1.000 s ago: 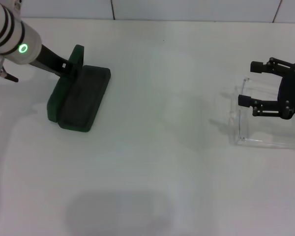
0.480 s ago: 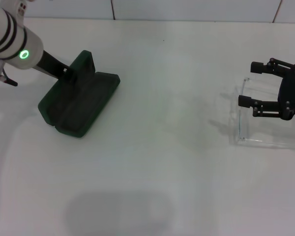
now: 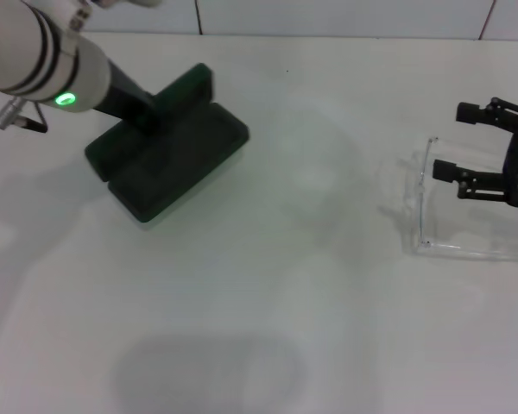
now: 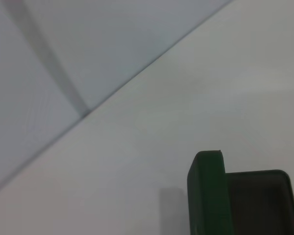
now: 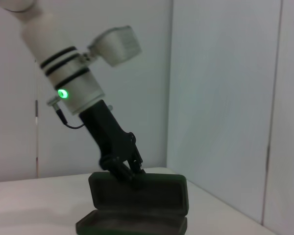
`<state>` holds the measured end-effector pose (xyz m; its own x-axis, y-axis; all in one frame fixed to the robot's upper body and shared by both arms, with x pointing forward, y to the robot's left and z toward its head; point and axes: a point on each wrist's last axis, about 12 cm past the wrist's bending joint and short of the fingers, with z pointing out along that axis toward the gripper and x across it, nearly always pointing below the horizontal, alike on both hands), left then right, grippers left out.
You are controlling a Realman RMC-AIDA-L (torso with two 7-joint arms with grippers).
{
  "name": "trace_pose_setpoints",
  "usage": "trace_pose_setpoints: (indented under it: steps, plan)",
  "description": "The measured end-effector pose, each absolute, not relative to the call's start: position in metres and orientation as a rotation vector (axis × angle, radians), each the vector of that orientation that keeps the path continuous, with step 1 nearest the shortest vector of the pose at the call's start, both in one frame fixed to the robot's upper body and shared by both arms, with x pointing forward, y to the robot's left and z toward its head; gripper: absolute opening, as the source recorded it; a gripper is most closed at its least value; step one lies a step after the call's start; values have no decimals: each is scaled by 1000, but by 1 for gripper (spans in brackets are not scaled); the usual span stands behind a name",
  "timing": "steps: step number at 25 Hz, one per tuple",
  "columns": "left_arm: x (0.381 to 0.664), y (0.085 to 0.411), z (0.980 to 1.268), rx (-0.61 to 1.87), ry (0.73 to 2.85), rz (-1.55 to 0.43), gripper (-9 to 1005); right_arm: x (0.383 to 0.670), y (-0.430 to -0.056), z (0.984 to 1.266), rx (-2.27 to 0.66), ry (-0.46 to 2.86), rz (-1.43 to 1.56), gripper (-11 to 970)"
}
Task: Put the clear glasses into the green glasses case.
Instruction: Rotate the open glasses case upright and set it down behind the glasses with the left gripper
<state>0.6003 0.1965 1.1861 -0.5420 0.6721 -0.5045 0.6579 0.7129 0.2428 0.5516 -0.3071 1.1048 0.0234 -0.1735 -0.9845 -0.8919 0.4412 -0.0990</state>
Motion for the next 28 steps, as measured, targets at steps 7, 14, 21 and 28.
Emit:
trace_pose_setpoints:
  steps: [7, 14, 21, 28]
  plan:
    - [568, 160, 1183, 1466, 2025, -20, 208, 539, -336, 1108, -901, 1459, 686, 875]
    - [562, 154, 1179, 1687, 1855, -23, 207, 514, -368, 1106, -806, 1465, 649, 874]
    - [566, 147, 1174, 1806, 1778, -122, 206, 502, -377, 1102, -772, 1478, 643, 869]
    - [571, 133, 1166, 1861, 1763, -203, 206, 501, -375, 1102, -765, 1480, 660, 870]
